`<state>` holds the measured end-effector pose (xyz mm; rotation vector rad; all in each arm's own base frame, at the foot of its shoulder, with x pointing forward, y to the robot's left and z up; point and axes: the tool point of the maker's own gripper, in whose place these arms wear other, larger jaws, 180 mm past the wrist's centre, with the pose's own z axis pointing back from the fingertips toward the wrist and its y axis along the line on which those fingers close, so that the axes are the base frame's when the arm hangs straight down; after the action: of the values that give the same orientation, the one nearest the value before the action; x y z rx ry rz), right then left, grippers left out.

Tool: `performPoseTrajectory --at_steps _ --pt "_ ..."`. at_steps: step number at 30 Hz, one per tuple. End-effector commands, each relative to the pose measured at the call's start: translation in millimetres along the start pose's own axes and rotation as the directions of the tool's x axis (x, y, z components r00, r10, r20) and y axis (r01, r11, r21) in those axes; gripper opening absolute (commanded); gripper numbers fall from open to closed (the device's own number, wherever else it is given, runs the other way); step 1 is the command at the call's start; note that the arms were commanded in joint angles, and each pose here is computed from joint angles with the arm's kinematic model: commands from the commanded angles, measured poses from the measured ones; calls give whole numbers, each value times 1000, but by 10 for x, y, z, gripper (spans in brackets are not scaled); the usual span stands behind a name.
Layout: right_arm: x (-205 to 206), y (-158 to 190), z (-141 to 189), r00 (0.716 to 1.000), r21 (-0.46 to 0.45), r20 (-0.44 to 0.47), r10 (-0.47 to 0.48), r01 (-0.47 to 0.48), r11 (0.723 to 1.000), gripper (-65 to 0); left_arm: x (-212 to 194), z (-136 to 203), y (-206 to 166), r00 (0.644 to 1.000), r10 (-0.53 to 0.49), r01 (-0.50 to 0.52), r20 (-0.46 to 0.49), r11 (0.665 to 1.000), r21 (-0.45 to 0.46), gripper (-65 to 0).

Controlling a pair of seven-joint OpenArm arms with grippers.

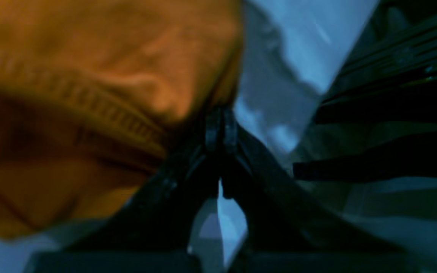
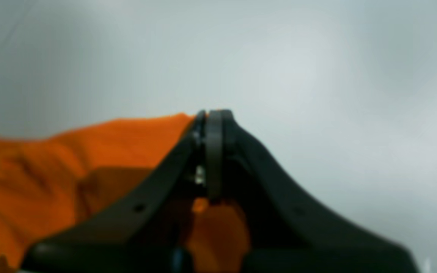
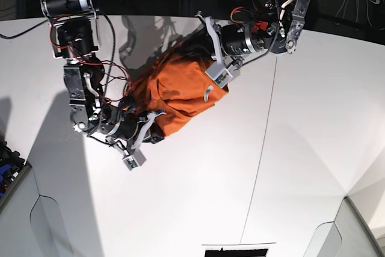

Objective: Layout the t-shirt on the table in an organized manner, then fold the t-shirt properly
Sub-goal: 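Tuck and square the folded shirt's sides with both grippers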

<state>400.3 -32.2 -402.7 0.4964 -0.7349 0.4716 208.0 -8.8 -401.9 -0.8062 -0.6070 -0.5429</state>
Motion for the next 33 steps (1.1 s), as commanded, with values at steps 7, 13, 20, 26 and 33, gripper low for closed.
performPoseTrajectory --at_steps 7,13,20,26,33 --pt "107 -93 173 999 43 7 -40 40 998 -650 354 77 452 996 -90 89 5 993 76 -647" --pt "14 -163 266 998 45 -10 -60 61 997 -650 546 71 861 996 -83 84 -15 988 131 -647" --pt "-151 122 356 999 79 9 -31 30 996 -650 860 69 1232 998 -60 57 11 983 175 -647" --pt "-296 483 517 999 116 35 11 -15 993 -650 1041 110 1456 997 -81 80 -8 971 225 -647" --pt "-505 854 565 998 185 42 -41 33 982 -650 1162 125 1475 995 -95 89 15 969 230 -647"
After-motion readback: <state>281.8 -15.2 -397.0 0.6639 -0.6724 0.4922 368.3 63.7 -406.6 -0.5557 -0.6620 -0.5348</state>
